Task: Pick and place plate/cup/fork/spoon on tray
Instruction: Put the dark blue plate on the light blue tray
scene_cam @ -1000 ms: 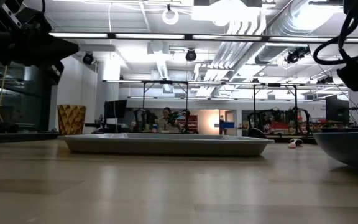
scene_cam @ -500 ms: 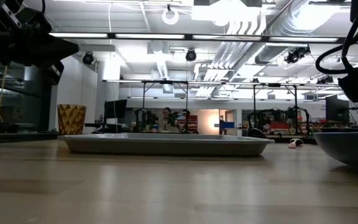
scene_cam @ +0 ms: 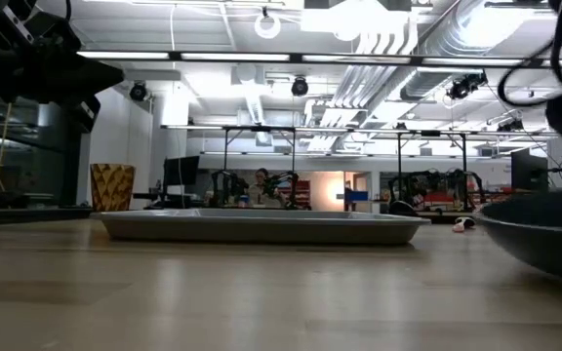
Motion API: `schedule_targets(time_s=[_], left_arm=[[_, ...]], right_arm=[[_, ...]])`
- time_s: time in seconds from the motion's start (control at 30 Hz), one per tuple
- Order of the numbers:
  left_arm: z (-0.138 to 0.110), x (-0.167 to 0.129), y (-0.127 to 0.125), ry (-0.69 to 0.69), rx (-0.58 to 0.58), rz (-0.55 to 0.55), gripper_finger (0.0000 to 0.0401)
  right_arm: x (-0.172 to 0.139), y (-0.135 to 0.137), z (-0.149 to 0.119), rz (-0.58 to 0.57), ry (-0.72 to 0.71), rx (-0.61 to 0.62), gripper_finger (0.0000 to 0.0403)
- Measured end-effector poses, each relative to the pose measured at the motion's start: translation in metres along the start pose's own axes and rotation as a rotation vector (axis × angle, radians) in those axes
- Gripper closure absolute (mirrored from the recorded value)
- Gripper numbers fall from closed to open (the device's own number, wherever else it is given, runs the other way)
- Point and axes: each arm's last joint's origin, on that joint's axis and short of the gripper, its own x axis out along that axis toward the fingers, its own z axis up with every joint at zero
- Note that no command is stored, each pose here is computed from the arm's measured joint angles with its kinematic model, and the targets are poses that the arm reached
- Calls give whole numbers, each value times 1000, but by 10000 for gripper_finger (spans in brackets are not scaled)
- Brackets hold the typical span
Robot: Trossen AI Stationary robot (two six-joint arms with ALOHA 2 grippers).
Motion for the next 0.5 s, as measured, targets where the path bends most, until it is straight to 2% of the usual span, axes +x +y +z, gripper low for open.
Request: schedule_targets(time_s=[0.07,0.17,0.23,0.3,0.4,0.5], left_arm=[[0,0,0,0,0,0,401],[0,0,0,0,0,0,401],[0,0,0,0,0,0,401],[0,0,0,0,0,0,401],[0,0,0,0,0,0,401],[0,0,0,0,0,0,401]], right_arm=[[-13,8,-4,110,26,-84,398],[-39,28,-11,368,-2,-212,398],[-55,37,-12,504,-70,-241,400],[-65,44,-9,590,-176,-218,400],[-74,52,3,635,-385,-156,401],[-72,54,26,556,-582,-34,402]])
